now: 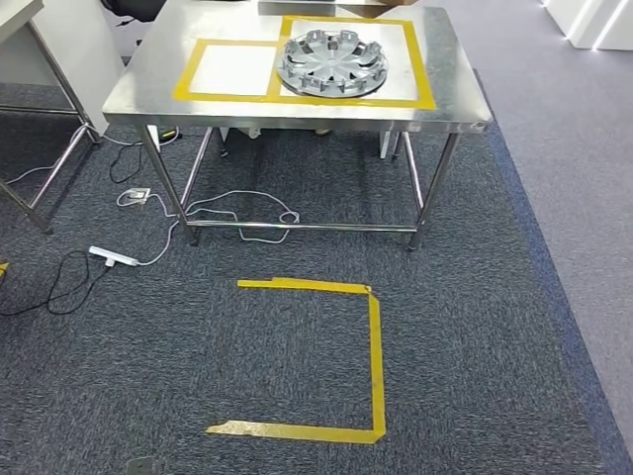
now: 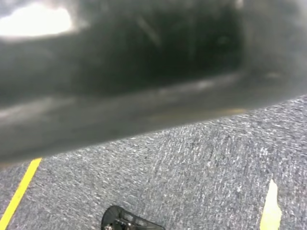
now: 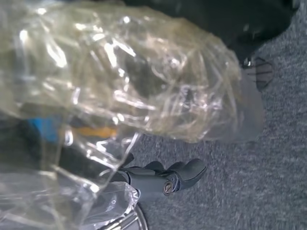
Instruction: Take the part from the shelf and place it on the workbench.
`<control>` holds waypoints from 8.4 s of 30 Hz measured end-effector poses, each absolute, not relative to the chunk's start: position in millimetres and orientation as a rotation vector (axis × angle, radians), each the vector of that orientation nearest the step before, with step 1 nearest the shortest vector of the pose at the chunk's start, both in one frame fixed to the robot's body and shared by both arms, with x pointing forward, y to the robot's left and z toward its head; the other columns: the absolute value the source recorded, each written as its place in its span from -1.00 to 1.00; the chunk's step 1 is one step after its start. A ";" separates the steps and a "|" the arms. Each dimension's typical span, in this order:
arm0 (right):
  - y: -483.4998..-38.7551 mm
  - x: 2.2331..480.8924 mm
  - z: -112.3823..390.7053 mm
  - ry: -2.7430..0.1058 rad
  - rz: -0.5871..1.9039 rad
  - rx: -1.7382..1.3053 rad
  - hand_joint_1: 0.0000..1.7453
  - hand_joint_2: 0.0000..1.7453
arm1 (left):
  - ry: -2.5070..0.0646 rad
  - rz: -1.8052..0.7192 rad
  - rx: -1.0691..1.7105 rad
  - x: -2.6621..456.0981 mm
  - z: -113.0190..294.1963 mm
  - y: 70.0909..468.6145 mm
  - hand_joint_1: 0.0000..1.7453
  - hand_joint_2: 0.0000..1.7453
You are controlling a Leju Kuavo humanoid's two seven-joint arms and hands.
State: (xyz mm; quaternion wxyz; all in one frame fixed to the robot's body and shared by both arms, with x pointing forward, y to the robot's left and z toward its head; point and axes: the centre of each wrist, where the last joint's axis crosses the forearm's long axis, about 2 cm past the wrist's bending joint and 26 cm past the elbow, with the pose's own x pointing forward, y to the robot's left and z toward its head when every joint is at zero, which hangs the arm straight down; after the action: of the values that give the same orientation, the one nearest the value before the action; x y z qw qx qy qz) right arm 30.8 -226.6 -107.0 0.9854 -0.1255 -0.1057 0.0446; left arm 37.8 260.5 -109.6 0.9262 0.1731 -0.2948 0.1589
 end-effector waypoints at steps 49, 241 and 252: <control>-217.0 30.7 -106.5 -0.167 0.152 -0.159 -1.00 -1.00 | -0.573 0.339 0.356 35.4 -109.7 259.9 -1.00 -1.00; -220.9 34.6 -106.9 -0.131 0.208 -0.139 -1.00 -1.00 | -0.548 0.381 0.346 30.6 -110.2 257.6 -1.00 -1.00; -221.1 35.1 -106.9 -0.132 0.209 -0.141 -1.00 -1.00 | -0.556 0.382 0.341 34.8 -109.7 257.1 -1.00 -1.00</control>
State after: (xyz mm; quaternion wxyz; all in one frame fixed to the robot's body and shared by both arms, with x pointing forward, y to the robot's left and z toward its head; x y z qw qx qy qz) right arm 35.1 -221.1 -106.9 0.9899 -0.0702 -0.0659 0.1041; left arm 34.8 257.1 -109.7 0.9295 0.1664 -0.2713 0.1865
